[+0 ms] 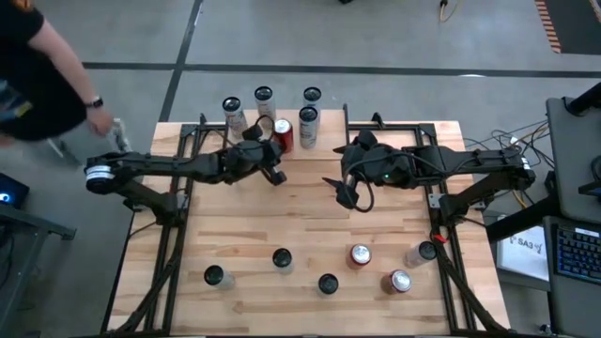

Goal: Place canned beverage on shelf
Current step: Put the red soda can on the shelf

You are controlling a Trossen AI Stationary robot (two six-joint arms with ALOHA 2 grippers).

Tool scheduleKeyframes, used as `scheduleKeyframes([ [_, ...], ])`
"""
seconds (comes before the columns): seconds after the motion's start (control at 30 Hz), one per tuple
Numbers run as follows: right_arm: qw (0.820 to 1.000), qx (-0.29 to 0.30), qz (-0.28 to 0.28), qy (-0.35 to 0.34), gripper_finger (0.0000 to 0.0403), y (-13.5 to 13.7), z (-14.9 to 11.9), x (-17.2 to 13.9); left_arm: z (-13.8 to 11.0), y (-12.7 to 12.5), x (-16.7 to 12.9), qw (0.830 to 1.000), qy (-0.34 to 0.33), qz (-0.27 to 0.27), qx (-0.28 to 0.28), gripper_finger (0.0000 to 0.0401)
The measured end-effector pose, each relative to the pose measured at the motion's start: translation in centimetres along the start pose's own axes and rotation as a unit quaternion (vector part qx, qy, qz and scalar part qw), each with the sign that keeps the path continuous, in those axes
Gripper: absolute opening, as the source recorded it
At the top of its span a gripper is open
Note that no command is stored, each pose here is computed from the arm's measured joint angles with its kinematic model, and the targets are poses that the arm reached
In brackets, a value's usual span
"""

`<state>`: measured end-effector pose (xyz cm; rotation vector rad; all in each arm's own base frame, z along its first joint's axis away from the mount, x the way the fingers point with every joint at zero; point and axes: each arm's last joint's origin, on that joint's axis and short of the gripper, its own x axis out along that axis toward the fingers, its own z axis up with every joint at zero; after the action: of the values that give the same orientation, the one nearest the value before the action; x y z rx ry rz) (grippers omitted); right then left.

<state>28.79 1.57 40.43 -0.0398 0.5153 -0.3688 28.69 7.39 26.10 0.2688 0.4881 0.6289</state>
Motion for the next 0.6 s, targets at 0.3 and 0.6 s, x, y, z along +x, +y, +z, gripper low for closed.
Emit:
scheduleKeyframes([
  [0.3,1.0,0.002,0.006,-0.013,0.0375,-0.1,0.7,-0.5,2.2,1.3,-3.6,0.999,-0.024,0.003,0.049,0.0],
  [0.6,1.0,-0.015,0.007,-0.018,0.0375,-0.4,1.4,-1.2,7.3,4.8,-4.8,0.992,0.021,-0.041,0.115,0.0],
])
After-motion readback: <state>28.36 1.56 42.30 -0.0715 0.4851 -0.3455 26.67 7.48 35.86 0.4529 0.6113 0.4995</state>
